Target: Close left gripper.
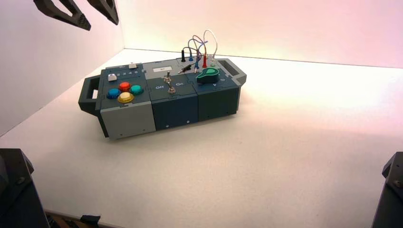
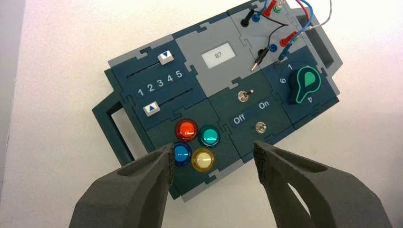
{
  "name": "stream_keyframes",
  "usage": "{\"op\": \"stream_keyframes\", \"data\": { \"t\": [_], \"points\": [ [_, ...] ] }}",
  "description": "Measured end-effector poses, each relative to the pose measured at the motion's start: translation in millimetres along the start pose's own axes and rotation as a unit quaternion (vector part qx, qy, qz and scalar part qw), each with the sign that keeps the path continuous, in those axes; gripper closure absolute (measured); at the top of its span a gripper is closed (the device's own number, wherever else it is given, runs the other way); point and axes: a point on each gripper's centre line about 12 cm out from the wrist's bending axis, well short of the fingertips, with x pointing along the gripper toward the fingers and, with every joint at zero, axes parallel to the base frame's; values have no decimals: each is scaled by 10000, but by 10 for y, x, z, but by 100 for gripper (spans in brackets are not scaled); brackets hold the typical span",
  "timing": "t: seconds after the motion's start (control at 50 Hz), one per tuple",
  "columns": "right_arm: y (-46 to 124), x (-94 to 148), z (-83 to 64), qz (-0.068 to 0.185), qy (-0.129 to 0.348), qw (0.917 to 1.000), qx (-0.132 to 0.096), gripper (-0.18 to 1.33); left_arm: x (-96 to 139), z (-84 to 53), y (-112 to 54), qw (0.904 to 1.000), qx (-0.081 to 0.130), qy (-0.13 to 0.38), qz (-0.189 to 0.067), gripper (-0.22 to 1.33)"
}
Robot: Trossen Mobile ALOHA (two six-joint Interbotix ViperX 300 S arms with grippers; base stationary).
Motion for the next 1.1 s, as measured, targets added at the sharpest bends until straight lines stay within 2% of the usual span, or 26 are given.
{"op": "stream_keyframes", "data": {
  "t": [0.68,0.72,0.76,0.78,0.8,0.84,0.86,0.92,0.94,0.98,1.04,1.1],
  "points": [
    [-1,0,0,-6,0,10000,-21,45,-3,2,-1,10000,-7,8,-1,-17],
    [-2,-3,5,-11,-7,10000,-27,45,1,1,-1,10000,-8,15,1,-11],
    [-1,0,0,-6,0,10000,-21,45,0,-2,0,10000,0,8,0,5],
    [-1,0,0,-6,0,10000,-21,45,3,-9,2,10000,-1,23,2,8],
    [-1,0,0,-6,0,10000,-21,45,6,-10,2,10000,22,30,4,31],
    [-1,0,0,-6,0,10000,-21,45,12,-21,6,10000,57,45,11,61],
    [-3,0,0,-11,1,10000,-26,45,12,-21,5,10000,51,45,6,63],
    [-1,0,0,-6,0,10000,-21,45,11,-25,5,9999,89,45,6,106],
    [-3,0,0,-11,1,10000,-34,45,13,-31,7,9999,88,53,8,107],
    [-1,0,0,-6,0,10000,-28,45,13,-32,7,9999,96,61,8,121],
    [-1,0,-2,-5,8,10000,-28,45,11,-27,6,9999,104,53,7,128],
    [-1,0,-4,-5,16,10000,-28,45,16,-38,9,9999,109,68,14,128]
  ]
}}
